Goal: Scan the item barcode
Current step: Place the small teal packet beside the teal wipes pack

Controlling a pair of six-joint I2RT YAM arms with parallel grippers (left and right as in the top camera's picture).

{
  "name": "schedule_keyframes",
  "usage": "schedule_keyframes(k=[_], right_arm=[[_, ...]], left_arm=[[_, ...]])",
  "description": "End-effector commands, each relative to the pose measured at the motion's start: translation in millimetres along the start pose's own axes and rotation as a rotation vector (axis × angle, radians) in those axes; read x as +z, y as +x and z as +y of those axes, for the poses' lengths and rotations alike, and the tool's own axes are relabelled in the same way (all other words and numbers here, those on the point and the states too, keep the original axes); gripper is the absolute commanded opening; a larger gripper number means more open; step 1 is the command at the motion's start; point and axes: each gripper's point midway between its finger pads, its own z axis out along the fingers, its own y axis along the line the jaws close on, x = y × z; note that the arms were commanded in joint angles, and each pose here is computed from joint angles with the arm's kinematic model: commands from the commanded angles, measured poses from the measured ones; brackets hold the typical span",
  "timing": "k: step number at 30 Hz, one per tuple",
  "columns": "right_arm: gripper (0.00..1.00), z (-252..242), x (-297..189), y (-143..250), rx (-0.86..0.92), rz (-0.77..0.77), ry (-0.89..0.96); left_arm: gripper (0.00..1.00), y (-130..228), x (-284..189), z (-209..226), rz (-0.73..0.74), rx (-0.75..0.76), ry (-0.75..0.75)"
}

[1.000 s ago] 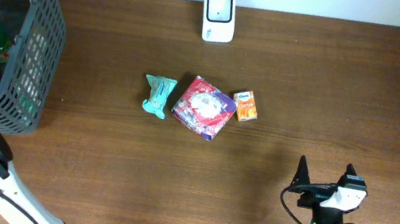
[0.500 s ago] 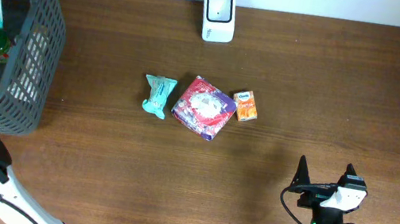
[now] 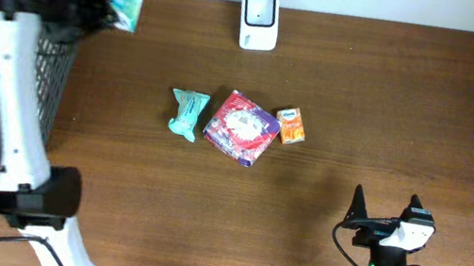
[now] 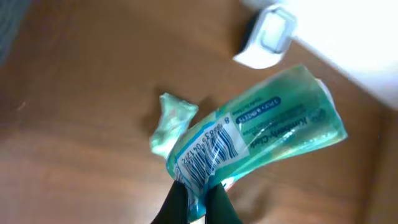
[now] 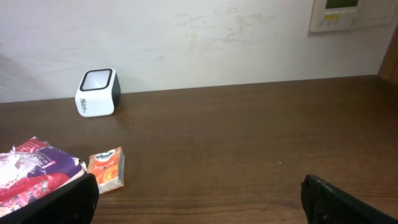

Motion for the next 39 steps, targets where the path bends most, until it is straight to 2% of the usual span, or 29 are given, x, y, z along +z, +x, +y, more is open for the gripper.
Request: schedule_keyframes(k=[1,4,8,12,17,20,25,26,29,31,32,33,34,36,39], right_arm=[[0.99,-3.0,0.3,3.4,0.000,0.005,0.014],[0.99,-3.0,0.3,3.4,0.000,0.005,0.014],[0.99,-3.0,0.3,3.4,0.000,0.005,0.014],[0.99,-3.0,0.3,3.4,0.000,0.005,0.014],[0.99,-3.0,0.3,3.4,0.000,0.005,0.014],[0.99,-3.0,0.3,3.4,0.000,0.005,0.014],[0.99,-3.0,0.3,3.4,0.000,0.005,0.014],[0.99,-3.0,0.3,3.4,0.000,0.005,0.014],[0.99,-3.0,0.3,3.4,0.000,0.005,0.014],[0.99,-3.0,0.3,3.4,0.000,0.005,0.014],[0.99,-3.0,0.3,3.4,0.000,0.005,0.014],[0.99,-3.0,0.3,3.4,0.000,0.005,0.014],[0.99,-3.0,0.3,3.4,0.000,0.005,0.014],[0.99,-3.0,0.3,3.4,0.000,0.005,0.014],[0.99,-3.0,0.3,3.4,0.000,0.005,0.014]], left_arm=[[0.00,31.1,48.1,5.0,0.037,-0.046,-0.265],[0.00,66.2,121.6,-18.8,0.120,0.032,-0.259],[0.00,106.9,196.1,-28.2,0.148,0.037,-0.241],[0.00,129.6,237.6,-34.5,0.121,0.097,-0.209],[0.00,130.1,253.7,-2.9,0.053,0.119,-0.325],[0.09,138.4,272.0,10.6,0.072,0.121,-0.356],[0.36,144.4,277.3,-10.3,0.120,0.107,-0.251],[0.43,140.0,272.9,-20.2,0.124,0.116,-0.212],[0.55,110.5,237.5,-53.3,0.098,0.192,-0.084],[0.57,70.7,175.4,-70.5,-0.003,0.216,-0.033],[0.62,52.5,138.5,-76.9,-0.067,0.233,-0.005],[0.78,37.8,103.5,-79.7,-0.130,0.245,0.018],[1.00,23.0,62.4,-75.6,-0.212,0.257,0.027],[0.99,7.0,12.0,-53.5,-0.328,0.217,-0.017],[0.99,-25.0,-73.5,19.5,-0.564,0.073,-0.208]])
